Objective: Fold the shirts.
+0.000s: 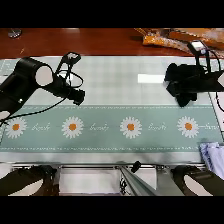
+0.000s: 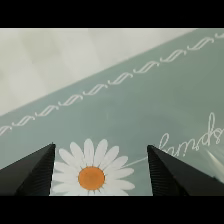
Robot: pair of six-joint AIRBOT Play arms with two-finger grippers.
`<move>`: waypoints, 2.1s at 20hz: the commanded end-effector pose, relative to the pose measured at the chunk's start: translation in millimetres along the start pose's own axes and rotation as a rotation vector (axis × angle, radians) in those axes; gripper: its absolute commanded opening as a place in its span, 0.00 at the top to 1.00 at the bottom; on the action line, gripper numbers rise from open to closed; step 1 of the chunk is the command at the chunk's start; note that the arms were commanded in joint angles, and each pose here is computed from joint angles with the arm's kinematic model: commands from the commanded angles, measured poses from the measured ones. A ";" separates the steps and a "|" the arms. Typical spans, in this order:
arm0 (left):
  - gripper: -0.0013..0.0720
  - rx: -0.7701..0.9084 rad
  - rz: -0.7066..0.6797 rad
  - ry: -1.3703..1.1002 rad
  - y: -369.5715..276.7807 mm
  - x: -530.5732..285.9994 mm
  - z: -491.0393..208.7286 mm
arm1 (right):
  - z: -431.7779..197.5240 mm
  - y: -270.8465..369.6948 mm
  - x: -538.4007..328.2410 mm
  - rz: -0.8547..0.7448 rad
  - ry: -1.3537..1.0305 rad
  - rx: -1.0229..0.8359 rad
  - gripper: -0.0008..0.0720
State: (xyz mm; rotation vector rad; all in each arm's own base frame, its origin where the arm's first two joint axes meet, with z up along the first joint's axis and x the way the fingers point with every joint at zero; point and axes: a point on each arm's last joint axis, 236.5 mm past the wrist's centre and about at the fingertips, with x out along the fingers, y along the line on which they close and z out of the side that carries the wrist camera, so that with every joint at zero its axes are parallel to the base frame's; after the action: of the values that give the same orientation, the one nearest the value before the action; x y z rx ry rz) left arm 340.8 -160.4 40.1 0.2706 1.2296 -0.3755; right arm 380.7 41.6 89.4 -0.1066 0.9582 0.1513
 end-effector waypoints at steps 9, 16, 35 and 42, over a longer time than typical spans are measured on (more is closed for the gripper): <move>0.00 -0.008 0.289 -0.221 96.0 -12.3 51.4 | -3.3 -214.8 65.3 -0.166 -0.045 0.682 0.16; 0.00 -0.035 0.234 -0.220 83.9 -8.8 50.5 | -1.5 -212.1 138.9 0.016 -0.027 0.916 0.16; 0.23 -0.045 0.205 -0.186 72.6 -17.0 43.8 | 89.8 -147.0 118.3 0.108 -0.157 0.536 0.94; 0.24 -0.026 0.179 -0.565 42.2 -188.1 119.2 | 215.0 -58.5 -187.9 0.198 -0.760 0.243 0.94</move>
State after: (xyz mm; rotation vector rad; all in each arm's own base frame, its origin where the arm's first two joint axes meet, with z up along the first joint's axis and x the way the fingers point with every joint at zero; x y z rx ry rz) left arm 418.6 -136.7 181.8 0.2661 0.7778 -0.2333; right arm 516.9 -38.9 254.7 0.3342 0.4399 0.1282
